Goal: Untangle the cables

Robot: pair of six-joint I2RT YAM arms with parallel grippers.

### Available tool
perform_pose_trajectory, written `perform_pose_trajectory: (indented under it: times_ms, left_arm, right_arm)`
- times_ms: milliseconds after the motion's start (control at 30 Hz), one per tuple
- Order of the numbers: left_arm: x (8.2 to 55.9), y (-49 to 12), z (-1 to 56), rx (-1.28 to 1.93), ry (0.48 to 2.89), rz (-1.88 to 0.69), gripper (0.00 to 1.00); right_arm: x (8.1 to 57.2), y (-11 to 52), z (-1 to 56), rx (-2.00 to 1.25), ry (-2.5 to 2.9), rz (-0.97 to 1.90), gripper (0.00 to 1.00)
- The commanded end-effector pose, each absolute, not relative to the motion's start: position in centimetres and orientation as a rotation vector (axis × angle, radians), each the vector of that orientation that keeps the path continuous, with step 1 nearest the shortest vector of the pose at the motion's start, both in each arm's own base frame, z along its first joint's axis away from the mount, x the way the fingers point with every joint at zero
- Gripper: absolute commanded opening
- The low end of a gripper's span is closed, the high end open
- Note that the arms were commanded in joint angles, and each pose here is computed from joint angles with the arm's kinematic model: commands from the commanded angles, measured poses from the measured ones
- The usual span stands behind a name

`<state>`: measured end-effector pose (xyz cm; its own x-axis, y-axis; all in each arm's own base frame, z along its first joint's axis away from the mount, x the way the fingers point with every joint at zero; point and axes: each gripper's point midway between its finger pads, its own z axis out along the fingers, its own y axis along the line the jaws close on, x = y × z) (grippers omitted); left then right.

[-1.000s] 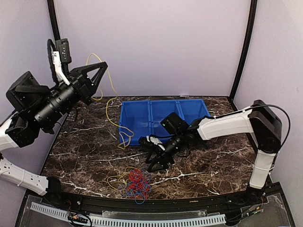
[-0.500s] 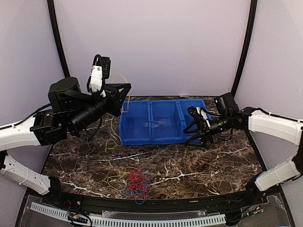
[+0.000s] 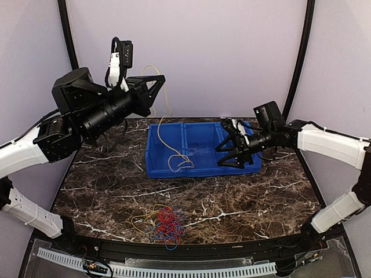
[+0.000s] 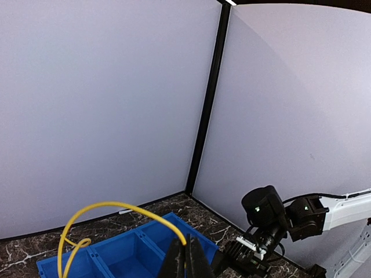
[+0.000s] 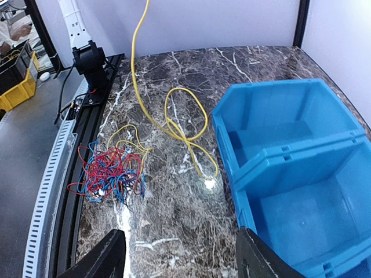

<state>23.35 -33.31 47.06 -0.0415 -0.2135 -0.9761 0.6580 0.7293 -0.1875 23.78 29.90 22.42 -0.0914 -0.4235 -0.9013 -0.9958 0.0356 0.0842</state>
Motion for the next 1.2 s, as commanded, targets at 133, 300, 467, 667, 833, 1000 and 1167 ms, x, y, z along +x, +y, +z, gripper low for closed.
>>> perform_pose_trajectory:
  times_ms: [133,300,467,667,833,1000,1167]
  left_arm:
    - [21.9,-34.7,53.0,0.408,1.308,-0.888,0.00]
    - [21.6,-35.1,54.0,0.421,1.286,-0.921,0.00]
    - [21.4,-35.2,54.7,0.417,1.273,-0.936,0.00]
    - [21.0,-35.5,55.3,0.426,1.259,-0.979,0.00]
    - [20.8,-35.5,55.9,0.423,1.243,-0.998,0.00]
    - [20.6,-35.3,56.2,0.421,1.239,-1.008,0.00]
    - [20.5,-35.2,56.1,0.418,1.243,-1.017,0.00]
  right_arm:
    - [22.7,34.3,23.3,-1.587,1.469,1.002,0.71]
    - [23.5,36.3,23.8,-1.557,1.462,1.019,0.72]
    - [22.2,38.0,23.2,-1.581,1.434,1.114,0.73]
    - [21.7,39.9,23.2,-1.589,1.402,1.193,0.74]
    - [21.8,41.1,23.5,-1.568,1.395,1.272,0.65]
    - [21.7,41.0,22.2,-1.534,1.435,1.299,0.12]
    - [22.0,40.8,22.5,-1.509,1.427,1.266,0.46]
